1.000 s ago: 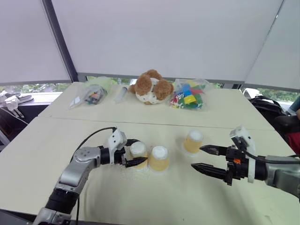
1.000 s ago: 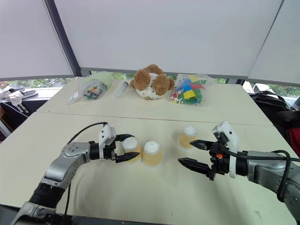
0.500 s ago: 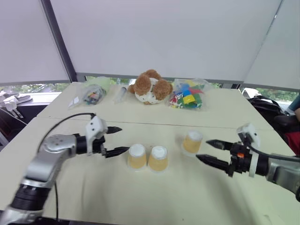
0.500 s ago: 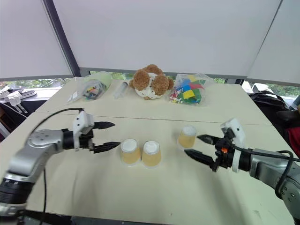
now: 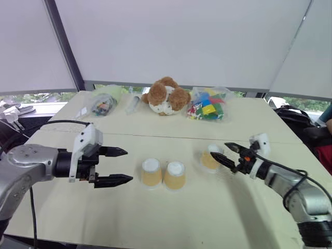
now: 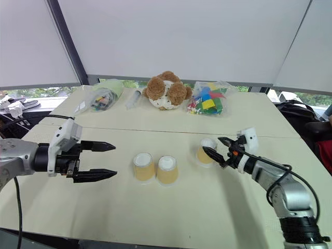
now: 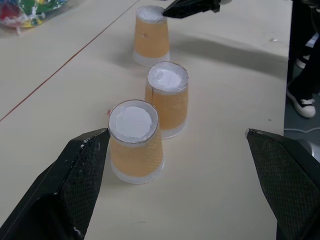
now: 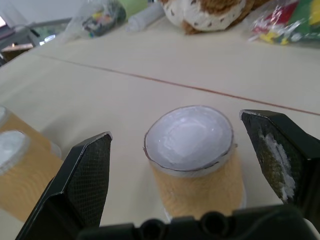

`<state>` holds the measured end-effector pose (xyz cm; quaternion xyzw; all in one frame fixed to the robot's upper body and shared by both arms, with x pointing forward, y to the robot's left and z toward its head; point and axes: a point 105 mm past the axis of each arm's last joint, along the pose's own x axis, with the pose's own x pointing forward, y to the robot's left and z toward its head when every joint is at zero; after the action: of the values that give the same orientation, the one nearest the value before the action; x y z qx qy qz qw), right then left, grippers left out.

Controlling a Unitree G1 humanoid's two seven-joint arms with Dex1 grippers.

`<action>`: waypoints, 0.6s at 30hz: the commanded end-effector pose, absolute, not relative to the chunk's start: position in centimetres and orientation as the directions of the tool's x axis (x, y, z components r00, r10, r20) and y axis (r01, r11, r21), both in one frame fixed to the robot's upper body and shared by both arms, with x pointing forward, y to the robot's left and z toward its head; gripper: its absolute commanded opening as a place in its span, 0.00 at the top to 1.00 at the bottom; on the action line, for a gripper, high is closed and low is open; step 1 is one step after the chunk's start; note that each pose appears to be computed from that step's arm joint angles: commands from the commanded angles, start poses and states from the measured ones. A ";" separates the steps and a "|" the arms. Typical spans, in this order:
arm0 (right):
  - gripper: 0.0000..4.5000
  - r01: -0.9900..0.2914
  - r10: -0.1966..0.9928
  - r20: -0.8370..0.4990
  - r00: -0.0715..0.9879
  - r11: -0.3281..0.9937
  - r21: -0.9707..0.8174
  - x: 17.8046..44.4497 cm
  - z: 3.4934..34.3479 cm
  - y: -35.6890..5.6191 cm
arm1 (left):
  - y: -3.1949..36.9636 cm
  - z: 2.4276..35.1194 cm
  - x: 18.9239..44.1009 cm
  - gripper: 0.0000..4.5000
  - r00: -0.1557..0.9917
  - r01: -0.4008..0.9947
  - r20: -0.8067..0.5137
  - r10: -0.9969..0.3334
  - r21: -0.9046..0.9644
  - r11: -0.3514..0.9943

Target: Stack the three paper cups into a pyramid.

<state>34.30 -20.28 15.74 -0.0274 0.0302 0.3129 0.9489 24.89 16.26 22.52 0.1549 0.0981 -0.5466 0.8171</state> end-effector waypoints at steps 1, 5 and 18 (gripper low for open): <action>0.00 -0.586 0.586 -0.026 0.810 0.807 -0.079 35.3 16.7 -20.4 | 15.9 23.3 24.6 0.01 0.411 0.910 -0.296 -0.862 0.187 0.369; 0.00 -0.589 0.588 -0.036 0.808 0.805 -0.067 35.9 16.0 -20.4 | 16.1 23.0 24.6 0.01 0.424 0.905 -0.298 -0.855 0.183 0.384; 0.13 -0.577 0.574 -0.057 0.817 0.813 -0.086 36.4 15.3 -20.7 | 16.3 22.6 25.4 0.00 0.459 0.887 -0.281 -0.843 0.207 0.414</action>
<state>36.18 -20.60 14.05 -0.0405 0.0371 0.3038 0.9511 25.31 16.21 22.07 0.1525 0.0835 -0.5213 0.8355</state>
